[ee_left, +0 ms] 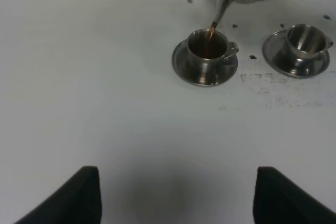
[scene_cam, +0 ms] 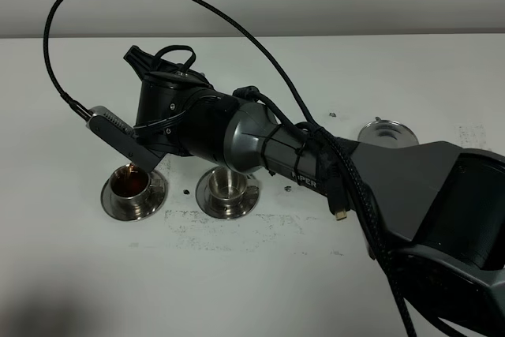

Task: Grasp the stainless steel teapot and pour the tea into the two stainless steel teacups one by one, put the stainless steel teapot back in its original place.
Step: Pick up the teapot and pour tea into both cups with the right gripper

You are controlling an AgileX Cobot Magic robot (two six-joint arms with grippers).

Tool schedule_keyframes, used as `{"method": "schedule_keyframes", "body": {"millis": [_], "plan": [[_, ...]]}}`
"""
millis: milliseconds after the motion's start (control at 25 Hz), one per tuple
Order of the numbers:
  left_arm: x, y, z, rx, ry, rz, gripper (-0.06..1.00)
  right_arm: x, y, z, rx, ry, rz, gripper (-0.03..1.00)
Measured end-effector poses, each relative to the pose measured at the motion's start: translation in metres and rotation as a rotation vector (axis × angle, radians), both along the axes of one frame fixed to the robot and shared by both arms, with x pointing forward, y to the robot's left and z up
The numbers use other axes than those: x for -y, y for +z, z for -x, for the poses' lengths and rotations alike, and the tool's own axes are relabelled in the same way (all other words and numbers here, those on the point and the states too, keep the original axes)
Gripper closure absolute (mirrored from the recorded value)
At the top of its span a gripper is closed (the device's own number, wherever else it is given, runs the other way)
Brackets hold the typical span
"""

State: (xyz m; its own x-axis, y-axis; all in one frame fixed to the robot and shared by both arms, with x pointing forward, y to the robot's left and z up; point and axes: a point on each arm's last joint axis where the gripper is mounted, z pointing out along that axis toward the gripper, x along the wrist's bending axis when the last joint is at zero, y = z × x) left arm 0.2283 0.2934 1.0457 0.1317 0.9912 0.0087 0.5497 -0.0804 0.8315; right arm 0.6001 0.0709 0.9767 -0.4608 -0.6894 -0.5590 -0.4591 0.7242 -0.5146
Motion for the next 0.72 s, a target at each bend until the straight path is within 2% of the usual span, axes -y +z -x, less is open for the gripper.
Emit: {"method": "schedule_keyframes", "body": {"millis": [280, 720], "plan": [[0.000, 0.000, 0.000, 0.000, 0.000, 0.000, 0.36, 0.004, 0.001, 0.000, -0.066, -0.039, -0.069, 0.79], [0.000, 0.000, 0.000, 0.000, -0.001, -0.001, 0.36, 0.033, -0.001, -0.021, -0.224, -0.196, -0.230, 0.79]]}}
